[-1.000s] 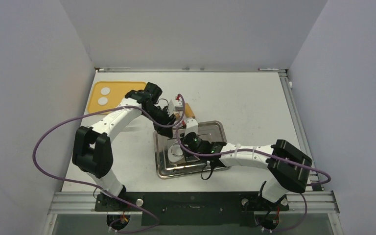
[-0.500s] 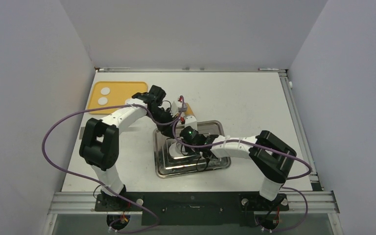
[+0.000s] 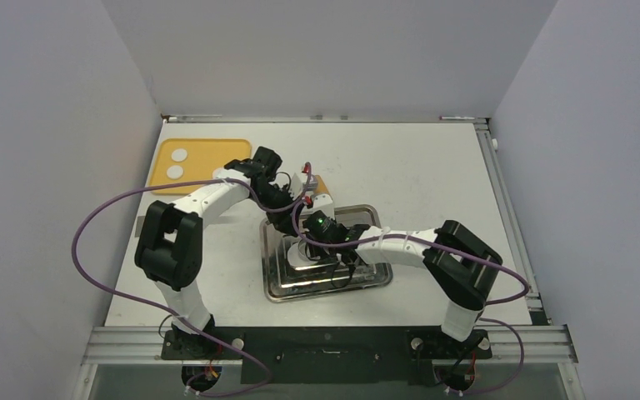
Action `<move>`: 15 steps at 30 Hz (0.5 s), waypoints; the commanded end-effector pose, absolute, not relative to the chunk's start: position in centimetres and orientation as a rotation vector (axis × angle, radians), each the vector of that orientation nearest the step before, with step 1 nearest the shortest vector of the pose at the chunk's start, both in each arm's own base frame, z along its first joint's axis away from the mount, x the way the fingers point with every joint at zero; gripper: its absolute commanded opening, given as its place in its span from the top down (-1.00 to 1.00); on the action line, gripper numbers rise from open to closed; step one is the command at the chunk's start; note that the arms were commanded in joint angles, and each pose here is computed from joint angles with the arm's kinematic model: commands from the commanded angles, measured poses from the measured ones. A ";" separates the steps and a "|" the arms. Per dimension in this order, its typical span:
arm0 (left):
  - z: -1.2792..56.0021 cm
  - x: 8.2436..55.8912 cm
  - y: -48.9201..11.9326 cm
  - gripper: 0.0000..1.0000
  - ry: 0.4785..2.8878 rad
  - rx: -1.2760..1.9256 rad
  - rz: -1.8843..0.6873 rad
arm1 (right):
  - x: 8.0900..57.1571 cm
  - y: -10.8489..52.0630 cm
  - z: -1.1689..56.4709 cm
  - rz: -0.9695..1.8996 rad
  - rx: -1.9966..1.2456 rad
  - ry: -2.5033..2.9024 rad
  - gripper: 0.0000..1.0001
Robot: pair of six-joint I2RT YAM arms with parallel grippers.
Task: Roll out the dumpling wrappers from the dough
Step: Press the dumpling wrapper on the work surface.
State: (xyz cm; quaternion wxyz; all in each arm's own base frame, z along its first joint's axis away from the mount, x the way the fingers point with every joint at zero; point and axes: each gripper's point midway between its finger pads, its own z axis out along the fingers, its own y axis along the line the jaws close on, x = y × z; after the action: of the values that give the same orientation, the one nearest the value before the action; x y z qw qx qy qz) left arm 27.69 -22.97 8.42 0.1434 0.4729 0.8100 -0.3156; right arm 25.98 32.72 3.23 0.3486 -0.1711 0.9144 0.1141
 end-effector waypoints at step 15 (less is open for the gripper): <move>9.8 27.0 -25.9 0.31 2.257 1.139 -1.051 | 26.1 35.9 13.5 0.706 -0.384 2.117 0.17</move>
State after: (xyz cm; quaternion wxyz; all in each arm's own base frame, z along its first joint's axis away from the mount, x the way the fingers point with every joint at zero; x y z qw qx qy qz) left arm 26.49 -24.46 9.06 0.1680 0.4333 0.8100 -0.3576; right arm 25.01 32.99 7.26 0.3639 -0.1682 0.8978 0.1822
